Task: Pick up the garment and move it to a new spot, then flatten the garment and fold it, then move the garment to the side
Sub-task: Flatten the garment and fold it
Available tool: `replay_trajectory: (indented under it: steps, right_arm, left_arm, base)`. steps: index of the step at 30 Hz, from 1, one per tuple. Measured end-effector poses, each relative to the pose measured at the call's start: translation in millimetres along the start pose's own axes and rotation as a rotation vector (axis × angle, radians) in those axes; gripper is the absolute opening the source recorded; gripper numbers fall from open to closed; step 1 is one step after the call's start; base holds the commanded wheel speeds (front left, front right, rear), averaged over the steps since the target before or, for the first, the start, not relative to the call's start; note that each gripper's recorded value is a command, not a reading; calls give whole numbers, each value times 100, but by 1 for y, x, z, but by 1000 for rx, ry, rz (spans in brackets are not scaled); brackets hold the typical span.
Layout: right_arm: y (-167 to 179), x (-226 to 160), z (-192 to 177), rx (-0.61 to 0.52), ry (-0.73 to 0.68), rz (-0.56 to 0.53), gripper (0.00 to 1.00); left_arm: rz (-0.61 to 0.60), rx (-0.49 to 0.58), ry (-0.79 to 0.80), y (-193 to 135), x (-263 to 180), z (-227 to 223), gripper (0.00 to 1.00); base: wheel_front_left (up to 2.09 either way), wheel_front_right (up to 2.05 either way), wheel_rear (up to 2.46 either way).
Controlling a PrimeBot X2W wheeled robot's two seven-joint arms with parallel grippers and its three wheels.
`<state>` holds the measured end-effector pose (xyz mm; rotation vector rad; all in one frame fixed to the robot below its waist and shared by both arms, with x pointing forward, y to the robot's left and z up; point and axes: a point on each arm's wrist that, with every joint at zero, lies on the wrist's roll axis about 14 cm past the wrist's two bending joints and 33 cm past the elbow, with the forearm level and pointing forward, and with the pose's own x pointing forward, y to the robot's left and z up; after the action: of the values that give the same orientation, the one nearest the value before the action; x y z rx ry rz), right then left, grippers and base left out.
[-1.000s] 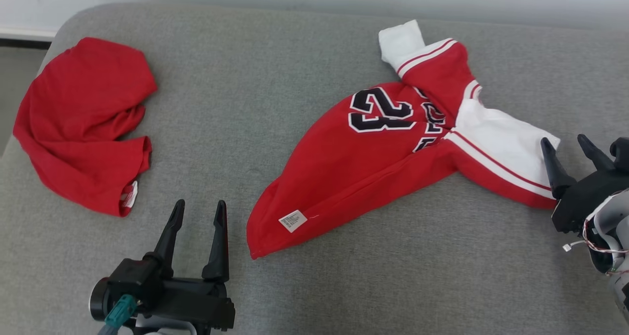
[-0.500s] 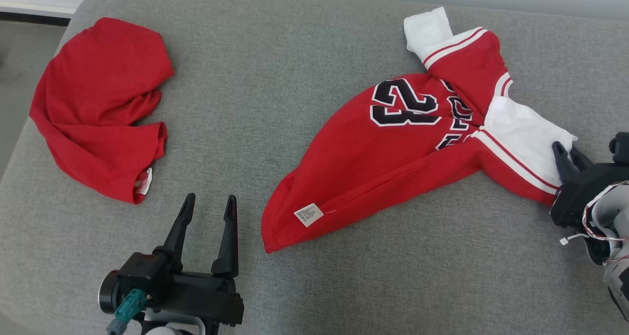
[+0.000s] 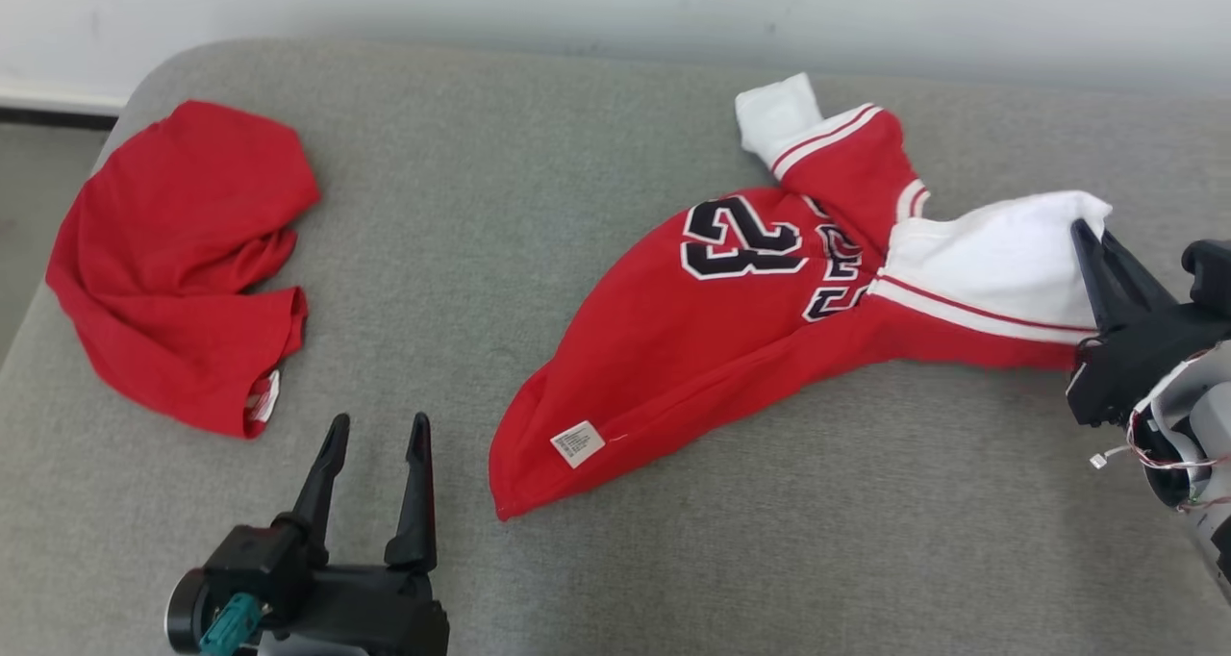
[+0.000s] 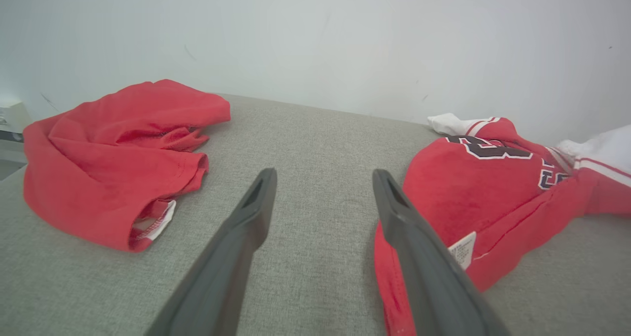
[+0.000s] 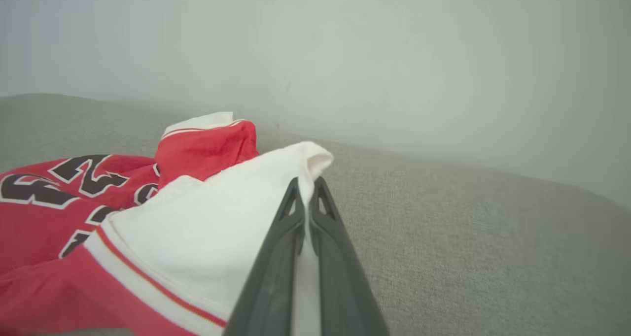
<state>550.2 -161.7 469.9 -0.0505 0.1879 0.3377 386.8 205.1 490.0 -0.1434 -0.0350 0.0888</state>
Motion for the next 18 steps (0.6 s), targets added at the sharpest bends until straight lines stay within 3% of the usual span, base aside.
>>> replay_trajectory:
  steps: [3,8,11,18]
  right_arm:
    - [0,-16,19,-32,-63,15,0]
    - [18,-56,15,-91,-95,69,0]
    - [27,-84,3,-120,-87,94,0]
    - [32,-139,-27,-71,-53,64,0]
  left_arm:
    - [-10,-2,-2,-2,-4,1,100]
    - [-30,-6,-8,-7,-9,2,100]
    - [-45,-11,-17,-12,-11,5,100]
    - [-80,-19,-29,-24,-14,9,100]
  base:
    - [0,0,0]
    - [0,0,0]
    - [0,0,0]
    - [0,0,0]
